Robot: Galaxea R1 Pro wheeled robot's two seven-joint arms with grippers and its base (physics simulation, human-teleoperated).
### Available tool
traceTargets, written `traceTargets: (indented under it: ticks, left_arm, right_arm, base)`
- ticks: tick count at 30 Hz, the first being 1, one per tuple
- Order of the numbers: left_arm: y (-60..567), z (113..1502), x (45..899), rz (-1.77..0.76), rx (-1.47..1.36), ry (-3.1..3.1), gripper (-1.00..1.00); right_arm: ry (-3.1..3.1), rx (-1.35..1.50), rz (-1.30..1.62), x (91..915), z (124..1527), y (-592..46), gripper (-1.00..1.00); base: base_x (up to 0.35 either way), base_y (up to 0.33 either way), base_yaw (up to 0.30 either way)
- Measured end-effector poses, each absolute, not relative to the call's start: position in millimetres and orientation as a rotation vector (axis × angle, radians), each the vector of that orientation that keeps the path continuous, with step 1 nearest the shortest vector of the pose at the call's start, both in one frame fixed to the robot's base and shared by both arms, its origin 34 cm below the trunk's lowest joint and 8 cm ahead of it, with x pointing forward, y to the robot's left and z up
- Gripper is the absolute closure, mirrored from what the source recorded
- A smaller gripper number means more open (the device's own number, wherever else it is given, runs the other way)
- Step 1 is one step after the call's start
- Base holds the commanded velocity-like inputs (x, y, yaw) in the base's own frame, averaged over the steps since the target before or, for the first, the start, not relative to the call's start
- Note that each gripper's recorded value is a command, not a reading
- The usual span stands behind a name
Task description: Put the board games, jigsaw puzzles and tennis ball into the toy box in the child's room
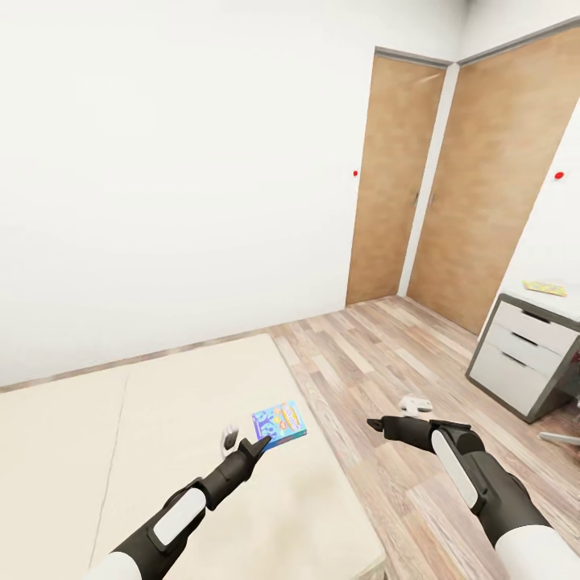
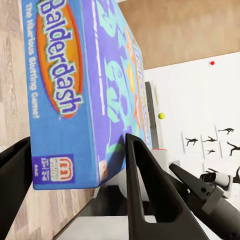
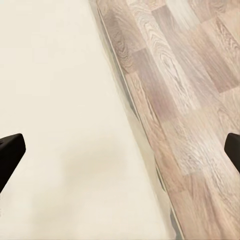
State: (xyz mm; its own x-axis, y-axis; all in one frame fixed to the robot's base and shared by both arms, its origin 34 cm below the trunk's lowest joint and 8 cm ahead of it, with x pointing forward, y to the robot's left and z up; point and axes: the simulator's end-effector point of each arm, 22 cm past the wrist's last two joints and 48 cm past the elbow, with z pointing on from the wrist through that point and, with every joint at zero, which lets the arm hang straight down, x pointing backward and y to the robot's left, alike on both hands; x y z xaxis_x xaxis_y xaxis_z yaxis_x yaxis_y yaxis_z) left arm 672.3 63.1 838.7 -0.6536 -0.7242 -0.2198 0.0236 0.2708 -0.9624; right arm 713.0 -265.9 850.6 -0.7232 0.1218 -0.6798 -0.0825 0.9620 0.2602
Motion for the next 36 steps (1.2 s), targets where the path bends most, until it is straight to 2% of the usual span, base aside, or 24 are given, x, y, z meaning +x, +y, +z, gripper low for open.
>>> traceTargets:
  ticks: [13, 36]
  left_arm:
    - [63, 856, 670, -1.441, -0.632, 1.88, 1.0]
    - [62, 894, 666, -1.443, -0.61, 1.866, 1.0]
  right_arm:
    - [2.348, 0.026, 0.365, 711, 869, -264, -1.0]
    - [2.326, 0.022, 0.371, 707, 909, -263, -1.0]
  base:
    - [0.0, 0.0, -0.026]
    - [0.0, 0.0, -0.215]
